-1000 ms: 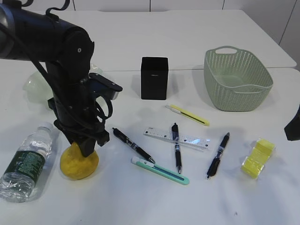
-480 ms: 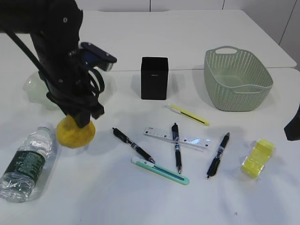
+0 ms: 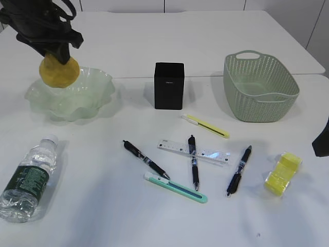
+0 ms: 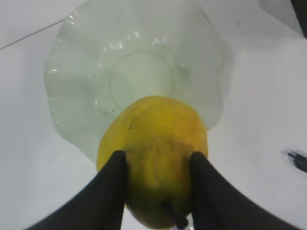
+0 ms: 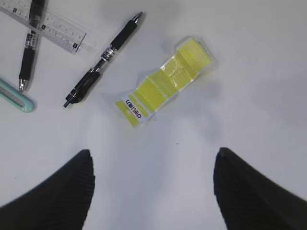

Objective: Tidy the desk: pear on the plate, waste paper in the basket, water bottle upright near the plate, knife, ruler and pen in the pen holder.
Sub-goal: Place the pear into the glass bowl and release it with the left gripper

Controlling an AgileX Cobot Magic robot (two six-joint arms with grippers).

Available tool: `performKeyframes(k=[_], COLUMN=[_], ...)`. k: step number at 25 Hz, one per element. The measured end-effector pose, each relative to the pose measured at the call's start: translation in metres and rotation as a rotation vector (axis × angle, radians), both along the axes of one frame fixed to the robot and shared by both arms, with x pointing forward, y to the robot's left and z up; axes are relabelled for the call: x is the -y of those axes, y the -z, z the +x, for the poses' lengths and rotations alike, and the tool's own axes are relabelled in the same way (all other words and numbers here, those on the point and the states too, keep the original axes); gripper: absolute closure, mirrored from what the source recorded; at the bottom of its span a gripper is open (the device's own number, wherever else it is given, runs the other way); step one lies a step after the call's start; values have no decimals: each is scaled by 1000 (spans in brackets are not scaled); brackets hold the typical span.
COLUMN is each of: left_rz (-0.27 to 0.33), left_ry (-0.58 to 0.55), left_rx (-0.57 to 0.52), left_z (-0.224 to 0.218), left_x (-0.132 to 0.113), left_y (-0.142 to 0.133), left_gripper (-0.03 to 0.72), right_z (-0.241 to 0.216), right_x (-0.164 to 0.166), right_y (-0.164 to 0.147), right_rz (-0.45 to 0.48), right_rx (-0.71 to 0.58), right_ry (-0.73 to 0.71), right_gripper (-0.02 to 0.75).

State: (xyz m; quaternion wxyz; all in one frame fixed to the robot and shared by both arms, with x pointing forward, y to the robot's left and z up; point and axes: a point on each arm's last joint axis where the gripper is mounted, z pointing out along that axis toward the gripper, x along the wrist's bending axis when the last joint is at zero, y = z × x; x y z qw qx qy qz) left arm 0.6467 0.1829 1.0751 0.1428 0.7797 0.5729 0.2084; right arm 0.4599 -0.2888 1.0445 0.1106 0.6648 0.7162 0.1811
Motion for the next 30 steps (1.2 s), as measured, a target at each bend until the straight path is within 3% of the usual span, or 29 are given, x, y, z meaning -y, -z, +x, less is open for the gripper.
performKeyframes(k=[5,11,18,21,25,30], left_rz=[-35,-43,-102,-103,-101,-98], left_ry=[-61,-80,-123,-128,-130,-132], left_rx=[-31,-52,-111,-125,-136,-149], left_z=[26,57,87,88,88,87], left_x=[-16,-17,-20,-20,-21,-21], left_y=[24,64,112,117,117,117], left_gripper=[429,429,429,426,374,228], right_z=[0,0,-1,-1,-1,-1], right_x=[0,0,0,0,0,1], right_y=[0,0,0,0,0,1], right_rz=[0,-1,-4,-4,-6,-18], right_rx=[-1,-3,-7,-11,-11,-13], right_ry=[0,-2,-4,-4,-5,-9], right_gripper=[167,167,167,167,167,167])
